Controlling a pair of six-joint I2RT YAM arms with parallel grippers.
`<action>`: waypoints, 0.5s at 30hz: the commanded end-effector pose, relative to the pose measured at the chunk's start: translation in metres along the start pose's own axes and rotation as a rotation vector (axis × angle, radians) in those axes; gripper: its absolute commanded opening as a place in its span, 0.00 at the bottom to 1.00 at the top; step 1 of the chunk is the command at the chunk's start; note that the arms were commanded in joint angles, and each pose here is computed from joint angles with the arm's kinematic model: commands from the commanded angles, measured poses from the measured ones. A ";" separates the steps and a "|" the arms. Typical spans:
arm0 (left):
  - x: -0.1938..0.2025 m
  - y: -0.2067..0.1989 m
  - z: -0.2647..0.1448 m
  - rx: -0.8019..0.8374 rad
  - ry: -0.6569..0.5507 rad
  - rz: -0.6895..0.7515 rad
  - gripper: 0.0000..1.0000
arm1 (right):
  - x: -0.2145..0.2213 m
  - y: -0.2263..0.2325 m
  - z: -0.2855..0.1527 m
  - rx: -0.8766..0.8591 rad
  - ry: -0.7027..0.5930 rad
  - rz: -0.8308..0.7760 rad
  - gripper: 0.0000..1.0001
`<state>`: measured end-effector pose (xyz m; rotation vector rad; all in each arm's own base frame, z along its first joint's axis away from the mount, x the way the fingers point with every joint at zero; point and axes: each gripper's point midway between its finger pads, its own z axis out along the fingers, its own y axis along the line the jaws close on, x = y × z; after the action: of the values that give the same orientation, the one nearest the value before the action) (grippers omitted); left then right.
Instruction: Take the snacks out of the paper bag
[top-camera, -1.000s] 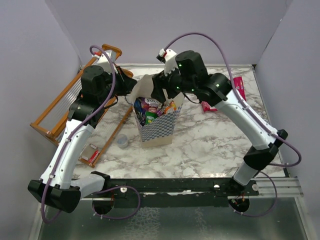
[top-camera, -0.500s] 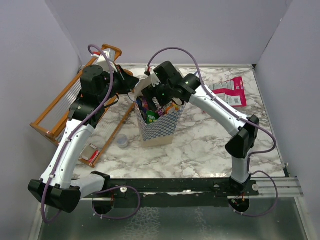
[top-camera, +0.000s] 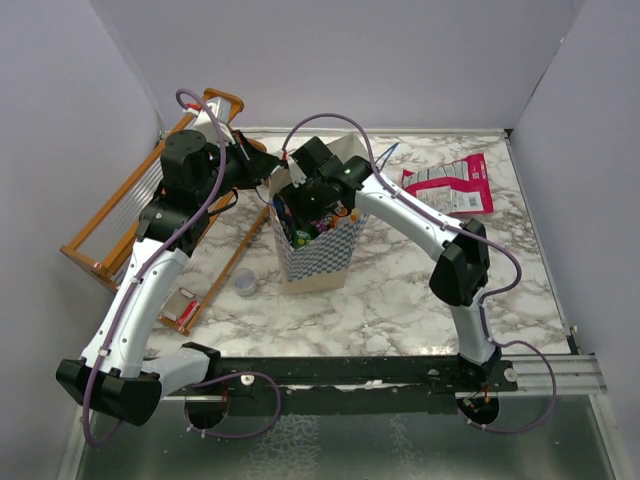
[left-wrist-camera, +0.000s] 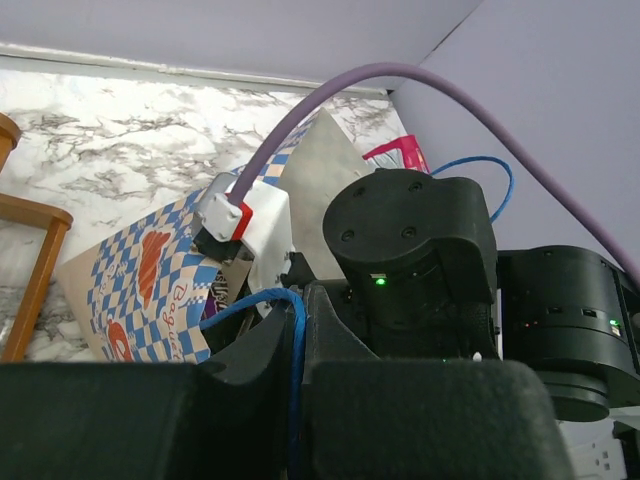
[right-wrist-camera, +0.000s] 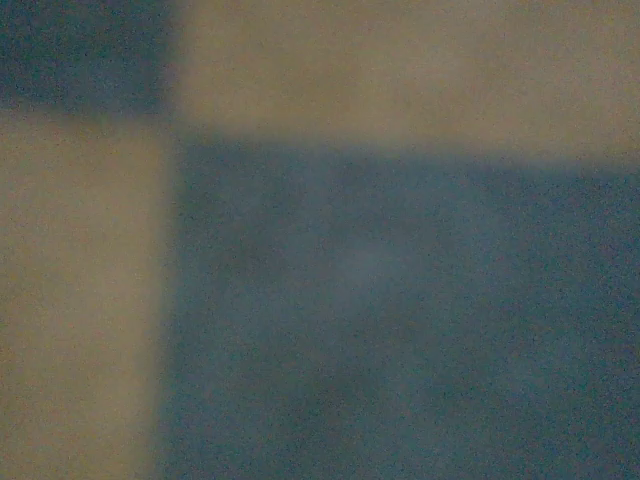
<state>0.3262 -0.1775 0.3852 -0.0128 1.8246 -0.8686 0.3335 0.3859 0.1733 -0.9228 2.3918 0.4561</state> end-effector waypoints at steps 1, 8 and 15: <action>-0.031 -0.031 -0.016 0.103 -0.103 0.035 0.00 | -0.013 -0.004 0.008 0.025 -0.046 0.014 0.45; -0.028 -0.027 -0.020 0.082 -0.098 0.056 0.00 | -0.036 -0.015 -0.012 0.079 -0.147 0.030 0.02; -0.029 -0.018 -0.022 0.033 -0.118 0.061 0.00 | -0.069 -0.011 -0.063 0.058 -0.321 0.039 0.01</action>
<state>0.3206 -0.1747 0.3849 -0.0051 1.8310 -0.8557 0.3536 0.3867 0.1904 -0.8265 2.3066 0.4428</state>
